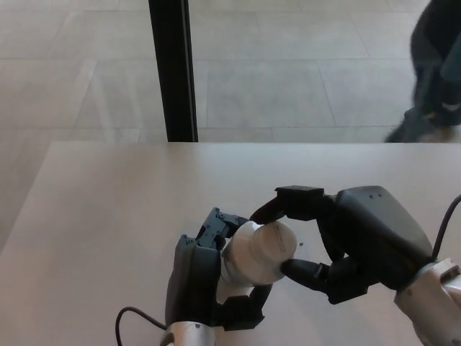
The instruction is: The robot uses its left hand to to lift the bottle kept on the middle of the desk and tilts it towards its right hand. It then uses its right hand to rotate its cap to open it and places the bottle and cap back on the desk
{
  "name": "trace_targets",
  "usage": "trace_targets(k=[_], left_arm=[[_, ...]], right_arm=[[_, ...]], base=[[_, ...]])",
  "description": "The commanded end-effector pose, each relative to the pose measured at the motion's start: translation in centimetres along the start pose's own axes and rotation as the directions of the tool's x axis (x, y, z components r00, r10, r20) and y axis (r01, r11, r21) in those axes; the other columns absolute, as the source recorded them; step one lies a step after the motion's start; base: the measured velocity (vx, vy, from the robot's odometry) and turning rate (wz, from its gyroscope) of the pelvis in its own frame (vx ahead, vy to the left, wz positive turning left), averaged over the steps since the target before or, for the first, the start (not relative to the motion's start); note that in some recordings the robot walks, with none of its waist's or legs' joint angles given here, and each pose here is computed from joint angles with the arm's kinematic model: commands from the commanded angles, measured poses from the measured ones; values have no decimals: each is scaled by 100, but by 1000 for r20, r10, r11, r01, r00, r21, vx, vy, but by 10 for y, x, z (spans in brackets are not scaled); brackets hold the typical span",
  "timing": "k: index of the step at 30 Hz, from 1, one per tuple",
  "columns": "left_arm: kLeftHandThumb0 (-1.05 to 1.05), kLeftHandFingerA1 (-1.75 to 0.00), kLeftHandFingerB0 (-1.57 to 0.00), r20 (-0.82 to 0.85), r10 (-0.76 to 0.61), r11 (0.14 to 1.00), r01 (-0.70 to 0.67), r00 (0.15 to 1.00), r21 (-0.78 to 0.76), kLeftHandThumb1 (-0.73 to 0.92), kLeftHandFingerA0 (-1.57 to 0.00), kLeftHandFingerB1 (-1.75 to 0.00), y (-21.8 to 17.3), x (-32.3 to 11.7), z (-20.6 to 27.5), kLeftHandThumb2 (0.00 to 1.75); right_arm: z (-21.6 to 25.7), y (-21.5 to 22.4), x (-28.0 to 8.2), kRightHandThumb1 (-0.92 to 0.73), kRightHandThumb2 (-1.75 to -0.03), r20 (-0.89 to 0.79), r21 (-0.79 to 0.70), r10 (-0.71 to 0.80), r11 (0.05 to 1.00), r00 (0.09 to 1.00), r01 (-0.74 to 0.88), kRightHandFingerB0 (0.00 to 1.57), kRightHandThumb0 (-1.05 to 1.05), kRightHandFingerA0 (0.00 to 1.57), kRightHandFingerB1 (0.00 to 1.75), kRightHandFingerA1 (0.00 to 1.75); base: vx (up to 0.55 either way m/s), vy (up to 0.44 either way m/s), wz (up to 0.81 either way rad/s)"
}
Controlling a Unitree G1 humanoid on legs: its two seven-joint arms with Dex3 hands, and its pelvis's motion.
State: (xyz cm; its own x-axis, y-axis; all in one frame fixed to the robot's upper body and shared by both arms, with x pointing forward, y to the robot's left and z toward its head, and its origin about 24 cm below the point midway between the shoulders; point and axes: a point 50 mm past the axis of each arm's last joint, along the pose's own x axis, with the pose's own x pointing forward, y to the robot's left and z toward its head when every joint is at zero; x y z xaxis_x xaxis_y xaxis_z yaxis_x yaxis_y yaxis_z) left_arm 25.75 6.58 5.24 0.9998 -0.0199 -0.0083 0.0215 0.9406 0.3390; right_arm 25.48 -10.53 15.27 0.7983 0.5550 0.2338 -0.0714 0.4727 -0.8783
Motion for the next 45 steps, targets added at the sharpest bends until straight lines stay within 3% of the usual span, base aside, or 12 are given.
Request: trace_targets(k=[1, 4, 6, 16, 20, 21, 22, 27, 32, 34, 39, 45], left_arm=[[15, -175, -62, -89, 2, 1000, -2, 996, 4, 77, -83, -160, -6, -5, -15, 112], [16, -174, -72, -95, 1, 1000, 0, 995, 14, 82, -103, -143, -6, -6, -15, 109], [12, -175, -74, -88, -3, 1000, 4, 996, 11, 79, -110, -140, -6, -7, -15, 100], [15, -175, -62, -88, -6, 1000, 7, 996, 16, 73, -86, -158, -5, -7, -17, 115], [14, -175, -79, -76, -8, 999, 11, 997, 41, 74, -111, -143, -4, -6, -18, 119], [15, -175, -81, -72, -5, 999, 8, 997, 38, 73, -112, -144, -5, -7, -19, 121], [15, -175, -80, -77, -3, 1000, 5, 997, 27, 72, -111, -144, -5, -7, -18, 122], [16, -175, -81, -75, -3, 1000, 4, 997, 21, 72, -108, -145, -6, -8, -18, 125], [14, -165, -68, -103, 14, 1000, -12, 995, 17, 87, -99, -126, -7, -8, -20, 93], [-5, -151, -55, -111, 32, 999, -30, 993, 12, 89, -66, -82, -7, -9, -19, 69], [-9, -160, -64, -120, 26, 1000, -26, 992, 7, 92, -93, -116, -7, -8, -20, 66], [-14, -174, -64, -125, 29, 1000, -29, 992, -1, 92, -71, -128, -6, -8, -21, 68]], right_arm=[[8, 3, -1, -43, -106, 111, -17, -3, 1000, 994, 5, 91, -23, 100, 95, 167], [10, -1, -1, -43, -107, 167, -47, 11, 999, 986, -3, 88, -28, 122, 97, 130], [11, -6, 0, -42, -105, 192, -68, 4, 998, 981, 9, 88, -25, 99, 109, 166], [9, -23, 5, -46, -104, 259, -164, 7, 986, 966, 36, 90, -22, 101, 101, 164], [8, -28, 7, -47, -98, 303, -221, 52, 975, 952, 17, 92, -24, 98, 98, 170], [8, -28, 8, -46, -106, 309, -241, 72, 970, 948, 5, 90, -28, 122, 97, 131], [8, -29, 8, -47, -94, 330, -245, 75, 969, 941, 9, 93, -24, 98, 100, 170], [10, -28, 9, -49, -97, 362, -272, 114, 962, 925, -13, 94, -29, 103, 102, 168], [16, -23, 9, -50, -71, 408, -314, 167, 949, 897, -34, 96, -35, 100, 93, 160], [17, -21, 9, -56, -70, 426, -312, 189, 949, 885, -53, 91, -38, 95, 97, 167], [16, -20, 6, -52, -87, 483, -359, 240, 931, 842, -60, 88, -32, 96, 103, 171], [13, -24, 4, -56, -87, 549, -388, 264, 921, 793, -38, 82, -32, 89, 112, 175]], base=[[0, 0, 0], [0, 0, 0], [0, 0, 0], [0, 0, 0], [0, 0, 0], [0, 0, 0], [0, 0, 0], [0, 0, 0], [0, 0, 0], [0, 0, 0], [0, 0, 0], [0, 0, 0]])
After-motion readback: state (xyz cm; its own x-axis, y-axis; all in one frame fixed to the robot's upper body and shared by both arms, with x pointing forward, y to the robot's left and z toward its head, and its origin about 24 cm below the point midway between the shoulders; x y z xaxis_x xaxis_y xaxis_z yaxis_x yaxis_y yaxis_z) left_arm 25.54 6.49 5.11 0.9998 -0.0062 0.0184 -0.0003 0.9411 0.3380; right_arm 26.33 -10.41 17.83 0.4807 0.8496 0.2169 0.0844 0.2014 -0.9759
